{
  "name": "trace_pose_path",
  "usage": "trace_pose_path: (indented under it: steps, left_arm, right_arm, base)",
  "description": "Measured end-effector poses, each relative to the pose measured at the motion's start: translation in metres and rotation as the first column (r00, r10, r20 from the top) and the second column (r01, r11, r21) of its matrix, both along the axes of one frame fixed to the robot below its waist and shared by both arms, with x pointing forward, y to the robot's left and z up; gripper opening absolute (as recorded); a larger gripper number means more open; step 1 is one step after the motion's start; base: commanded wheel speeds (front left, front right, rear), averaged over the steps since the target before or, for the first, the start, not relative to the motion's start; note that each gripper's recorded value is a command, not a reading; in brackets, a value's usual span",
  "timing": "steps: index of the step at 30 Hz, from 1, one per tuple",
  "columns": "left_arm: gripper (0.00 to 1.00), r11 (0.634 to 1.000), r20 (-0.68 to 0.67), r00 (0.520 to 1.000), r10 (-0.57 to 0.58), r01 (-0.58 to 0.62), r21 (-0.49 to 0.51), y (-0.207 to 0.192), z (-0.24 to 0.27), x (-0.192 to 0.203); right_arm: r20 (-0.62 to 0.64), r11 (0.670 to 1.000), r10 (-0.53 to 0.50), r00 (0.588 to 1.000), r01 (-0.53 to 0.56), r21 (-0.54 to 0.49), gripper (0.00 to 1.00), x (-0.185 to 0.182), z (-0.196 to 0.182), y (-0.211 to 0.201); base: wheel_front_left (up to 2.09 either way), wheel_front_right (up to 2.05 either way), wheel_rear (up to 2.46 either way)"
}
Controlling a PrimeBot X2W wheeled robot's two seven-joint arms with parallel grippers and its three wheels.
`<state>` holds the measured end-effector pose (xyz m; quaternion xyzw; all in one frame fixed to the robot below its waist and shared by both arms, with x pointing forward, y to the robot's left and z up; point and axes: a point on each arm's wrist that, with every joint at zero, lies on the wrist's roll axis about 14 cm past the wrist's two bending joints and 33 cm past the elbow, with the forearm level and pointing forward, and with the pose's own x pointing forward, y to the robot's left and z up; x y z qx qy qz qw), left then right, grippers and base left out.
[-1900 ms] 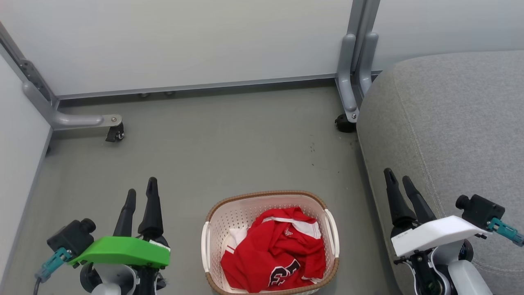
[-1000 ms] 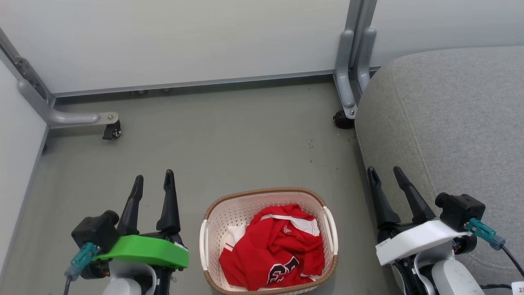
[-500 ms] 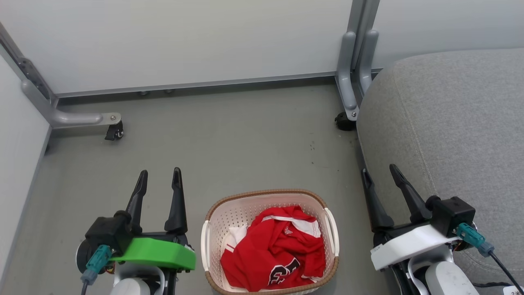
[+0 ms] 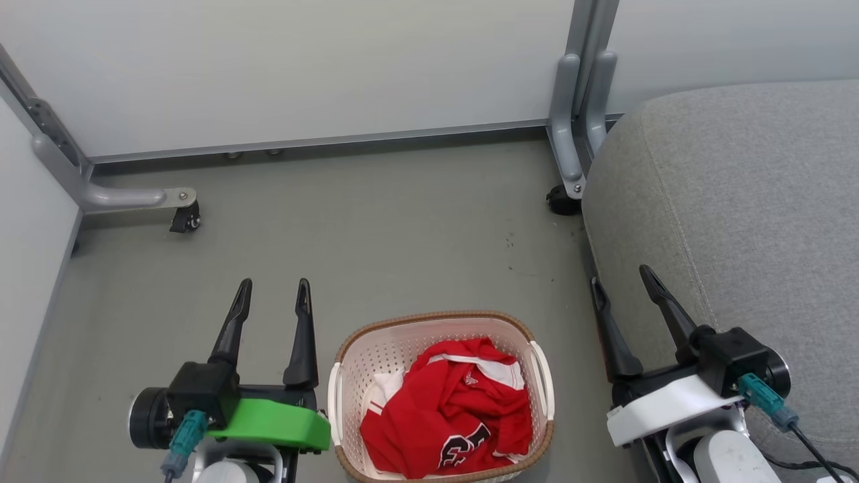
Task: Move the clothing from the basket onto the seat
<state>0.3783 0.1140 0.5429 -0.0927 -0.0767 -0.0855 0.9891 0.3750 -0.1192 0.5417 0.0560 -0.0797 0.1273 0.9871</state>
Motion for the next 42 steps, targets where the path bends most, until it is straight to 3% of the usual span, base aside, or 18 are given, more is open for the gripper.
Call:
trace_pose_path:
  steps: [22, 42]
  left_arm:
    - [1.0, 0.988, 0.073, 0.997, -0.036, 0.024, 0.153, -0.016, 0.006, -0.003]
    - [1.0, 0.987, 0.065, 0.997, -0.035, 0.024, 0.156, -0.015, 0.003, -0.006]
  right_arm:
    - [0.066, 0.989, 0.029, 0.997, -0.019, -0.144, 1.0, -0.003, 0.004, 0.011]
    - [0.065, 0.992, 0.018, 0.998, -0.01, -0.125, 1.0, -0.005, 0.005, 0.009]
  base:
    - [0.0, 0.0, 0.0]
    - [0.0, 0.0, 0.0]
